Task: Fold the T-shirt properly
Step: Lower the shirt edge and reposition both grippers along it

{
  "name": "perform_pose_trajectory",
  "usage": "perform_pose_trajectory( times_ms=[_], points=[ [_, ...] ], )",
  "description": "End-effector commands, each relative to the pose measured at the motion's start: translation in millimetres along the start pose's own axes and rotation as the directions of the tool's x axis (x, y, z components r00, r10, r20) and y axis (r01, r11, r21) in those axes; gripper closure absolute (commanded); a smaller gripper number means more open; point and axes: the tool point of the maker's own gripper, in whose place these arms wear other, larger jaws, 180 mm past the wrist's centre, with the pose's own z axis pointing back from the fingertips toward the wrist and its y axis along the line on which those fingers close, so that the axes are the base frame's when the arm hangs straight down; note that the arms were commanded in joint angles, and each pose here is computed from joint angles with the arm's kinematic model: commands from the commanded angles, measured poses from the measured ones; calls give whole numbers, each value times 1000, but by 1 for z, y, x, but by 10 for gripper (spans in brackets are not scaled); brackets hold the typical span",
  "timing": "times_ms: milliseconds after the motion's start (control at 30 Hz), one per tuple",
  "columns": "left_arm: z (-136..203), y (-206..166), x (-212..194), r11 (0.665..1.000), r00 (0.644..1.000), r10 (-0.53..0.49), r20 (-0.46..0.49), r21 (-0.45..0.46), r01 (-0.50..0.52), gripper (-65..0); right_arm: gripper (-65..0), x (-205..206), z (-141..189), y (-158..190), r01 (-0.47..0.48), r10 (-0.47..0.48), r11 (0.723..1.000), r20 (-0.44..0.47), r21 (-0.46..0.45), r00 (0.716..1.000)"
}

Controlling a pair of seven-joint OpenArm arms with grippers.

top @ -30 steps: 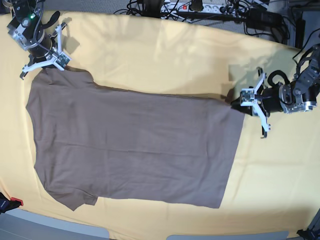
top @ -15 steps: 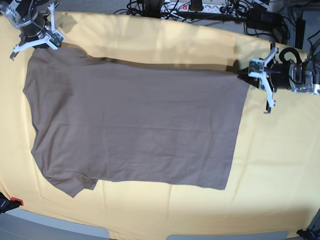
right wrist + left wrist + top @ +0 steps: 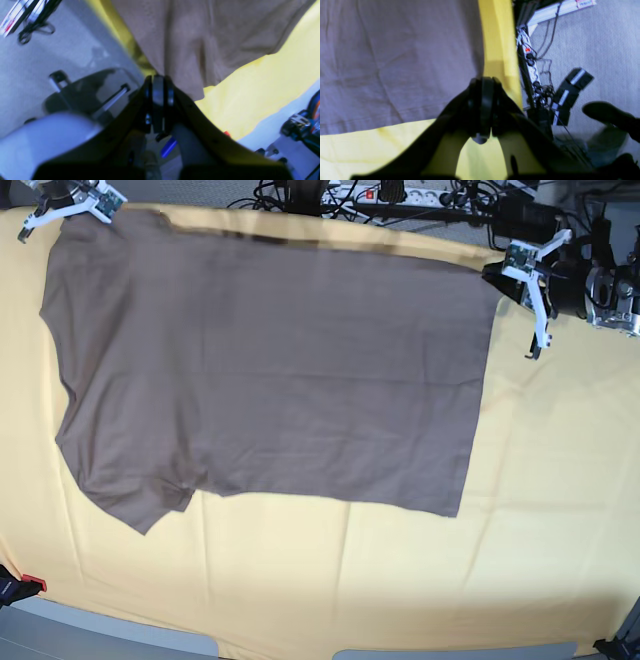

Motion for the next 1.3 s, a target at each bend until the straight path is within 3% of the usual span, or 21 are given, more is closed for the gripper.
perform_pose_trajectory(
  times_ms=[0, 133, 367, 567, 833, 1000, 1267],
  points=[
    [10, 1, 2, 1000, 1000, -18, -9, -6, 18, 0, 0, -1, 4, 0, -4, 4, 1000, -6, 3, 1000],
    [18, -6, 5, 998, 999, -43, -27, -37, 42, 0, 0, -1, 5, 11, 0, 0, 998, 1, 58, 1000],
    [16, -4, 8, 999, 999, -46, -17, -28, 45, 0, 0, 15, 1, -8, 12, -12, 1000, 54, -2, 998],
    [10, 23, 19, 995, 997, -79, 21, 64, 78, 0, 0, 66, 2, -35, -2, 19, 998, 275, -65, 961],
    [-10, 52, 20, 982, 998, -68, 6, 175, 66, 0, 0, 88, -13, -86, 52, 14, 983, 353, -176, 935],
    [-19, 70, 9, 964, 998, -53, -13, 259, 55, 0, 0, 92, -33, -96, 95, -55, 992, 392, -85, 918],
    [-20, 91, -18, 931, 998, -1, -65, 364, 24, 0, 0, 87, -53, -119, 151, -114, 986, 387, -68, 915]
  ],
)
